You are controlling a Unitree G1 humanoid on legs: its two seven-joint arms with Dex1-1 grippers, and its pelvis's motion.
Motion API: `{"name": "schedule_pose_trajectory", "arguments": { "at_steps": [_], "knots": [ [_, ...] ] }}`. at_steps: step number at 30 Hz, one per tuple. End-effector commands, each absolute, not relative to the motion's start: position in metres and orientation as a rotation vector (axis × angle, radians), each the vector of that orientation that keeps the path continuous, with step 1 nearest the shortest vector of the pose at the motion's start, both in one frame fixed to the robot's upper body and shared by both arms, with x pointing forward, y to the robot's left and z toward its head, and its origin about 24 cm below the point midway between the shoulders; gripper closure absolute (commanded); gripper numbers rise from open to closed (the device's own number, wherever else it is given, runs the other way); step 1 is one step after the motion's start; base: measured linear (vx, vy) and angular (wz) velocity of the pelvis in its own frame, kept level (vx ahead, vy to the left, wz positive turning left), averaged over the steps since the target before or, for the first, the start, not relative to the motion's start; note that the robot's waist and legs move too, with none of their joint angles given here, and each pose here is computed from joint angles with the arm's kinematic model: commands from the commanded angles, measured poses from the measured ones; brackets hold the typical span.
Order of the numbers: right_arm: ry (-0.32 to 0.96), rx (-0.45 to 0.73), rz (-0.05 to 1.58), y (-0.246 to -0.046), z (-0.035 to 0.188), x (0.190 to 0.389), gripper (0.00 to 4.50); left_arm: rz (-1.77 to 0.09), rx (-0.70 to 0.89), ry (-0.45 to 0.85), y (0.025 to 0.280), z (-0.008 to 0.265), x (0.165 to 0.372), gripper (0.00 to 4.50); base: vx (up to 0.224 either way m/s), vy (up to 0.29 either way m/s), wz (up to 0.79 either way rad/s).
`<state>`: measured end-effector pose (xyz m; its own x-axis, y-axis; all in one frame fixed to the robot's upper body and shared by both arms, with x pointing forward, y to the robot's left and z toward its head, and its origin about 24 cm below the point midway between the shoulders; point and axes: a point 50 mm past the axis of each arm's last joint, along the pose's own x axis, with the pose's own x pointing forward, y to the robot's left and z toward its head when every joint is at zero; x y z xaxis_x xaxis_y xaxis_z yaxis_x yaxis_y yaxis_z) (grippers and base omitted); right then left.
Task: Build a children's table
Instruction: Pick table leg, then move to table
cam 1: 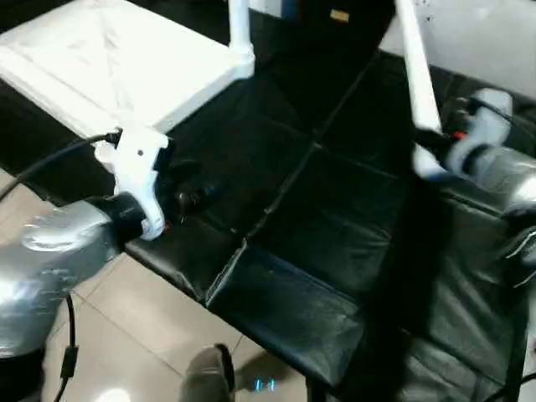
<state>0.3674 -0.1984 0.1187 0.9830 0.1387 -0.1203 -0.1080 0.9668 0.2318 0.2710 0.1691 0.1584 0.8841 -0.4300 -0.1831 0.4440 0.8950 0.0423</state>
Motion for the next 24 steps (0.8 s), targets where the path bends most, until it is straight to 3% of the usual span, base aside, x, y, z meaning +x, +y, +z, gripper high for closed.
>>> {"name": "schedule_pose_trajectory", "arguments": {
  "at_steps": [1,3,8,9,12,24],
  "knots": [
    [0.043,0.213,0.062,-0.196,0.14,0.356,2.59,-0.416,0.118,0.15,0.171,0.156,0.27,1.49,0.0,0.0,0.0],
    [0.007,0.177,0.072,-0.179,0.144,0.339,2.59,-0.403,0.113,0.161,0.168,0.149,0.27,1.49,0.0,0.0,0.0],
    [-0.051,0.224,0.053,-0.167,0.147,0.312,2.59,-0.374,0.068,0.151,0.165,0.144,0.269,1.49,0.0,0.0,0.0],
    [-0.021,0.273,0.049,-0.162,0.14,0.296,2.59,-0.361,0.082,0.143,0.164,0.142,0.269,1.49,0.0,0.0,0.0],
    [0.042,0.284,-0.02,-0.164,0.127,0.273,2.59,-0.338,0.077,0.136,0.167,0.141,0.267,1.49,-0.01,0.034,-0.16],
    [0.109,0.286,-0.005,-0.157,0.125,0.258,2.59,-0.25,0.075,0.134,0.184,0.138,0.261,1.49,-0.07,0.187,-0.62]
  ]
}}
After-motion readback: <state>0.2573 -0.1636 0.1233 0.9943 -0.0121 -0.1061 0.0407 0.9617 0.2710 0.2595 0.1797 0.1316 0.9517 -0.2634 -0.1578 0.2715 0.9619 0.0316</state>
